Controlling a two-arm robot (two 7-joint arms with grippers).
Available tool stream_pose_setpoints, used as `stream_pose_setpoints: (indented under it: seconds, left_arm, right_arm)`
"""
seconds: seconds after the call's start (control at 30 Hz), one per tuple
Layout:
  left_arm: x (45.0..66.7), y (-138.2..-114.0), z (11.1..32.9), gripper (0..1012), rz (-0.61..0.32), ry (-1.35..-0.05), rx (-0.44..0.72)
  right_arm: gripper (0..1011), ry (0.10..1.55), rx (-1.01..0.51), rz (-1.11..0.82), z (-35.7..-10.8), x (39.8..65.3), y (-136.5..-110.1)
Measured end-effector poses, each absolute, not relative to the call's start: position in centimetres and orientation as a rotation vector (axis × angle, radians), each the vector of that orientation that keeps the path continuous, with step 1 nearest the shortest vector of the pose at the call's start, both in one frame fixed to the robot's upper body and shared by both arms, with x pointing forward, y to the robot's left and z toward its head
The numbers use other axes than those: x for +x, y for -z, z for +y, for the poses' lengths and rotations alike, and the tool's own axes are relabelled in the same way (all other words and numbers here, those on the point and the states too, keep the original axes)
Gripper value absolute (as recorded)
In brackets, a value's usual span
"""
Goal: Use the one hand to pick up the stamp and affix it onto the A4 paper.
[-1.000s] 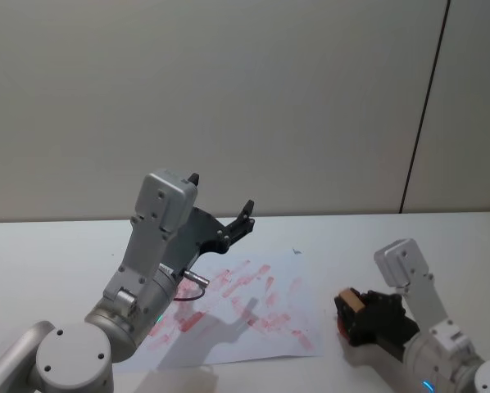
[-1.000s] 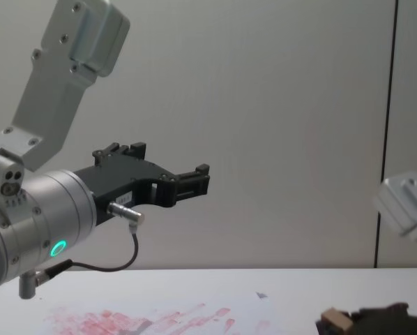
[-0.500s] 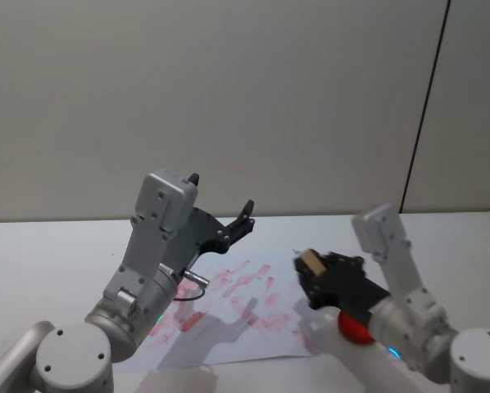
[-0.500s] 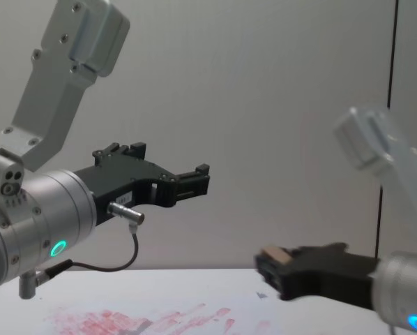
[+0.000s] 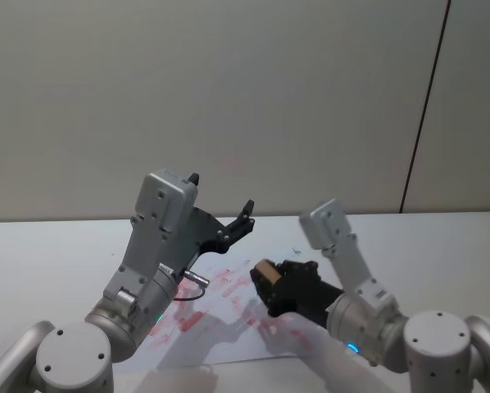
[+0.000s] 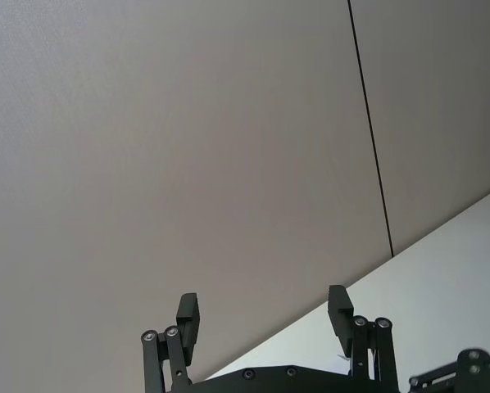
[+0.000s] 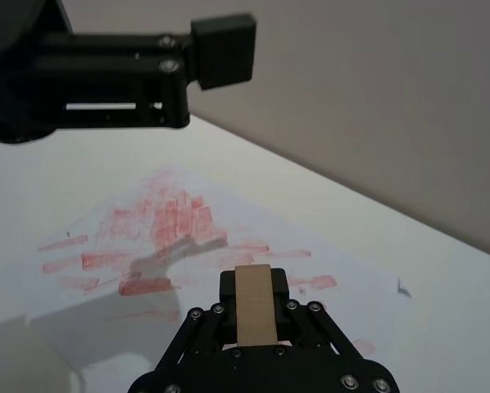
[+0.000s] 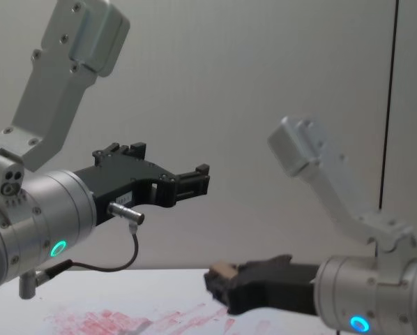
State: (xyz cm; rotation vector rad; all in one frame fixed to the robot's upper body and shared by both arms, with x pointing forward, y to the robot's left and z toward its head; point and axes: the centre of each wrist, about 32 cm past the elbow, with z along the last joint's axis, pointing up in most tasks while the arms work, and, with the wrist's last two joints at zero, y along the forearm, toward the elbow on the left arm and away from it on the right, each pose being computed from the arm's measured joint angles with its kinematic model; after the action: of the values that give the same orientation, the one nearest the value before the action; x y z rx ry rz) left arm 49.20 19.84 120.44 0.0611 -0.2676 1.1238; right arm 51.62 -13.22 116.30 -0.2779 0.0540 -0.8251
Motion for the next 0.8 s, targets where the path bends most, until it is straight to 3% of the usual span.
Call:
stream_pose_setpoints:
  seconds: [0.8]
  left_arm:
    - [49.2, -120.4, 19.8, 1002, -0.268, -1.124, 0.061]
  right_arm:
    - [220, 0.755, -0.467, 0.113, -10.5, 52.4, -115.0]
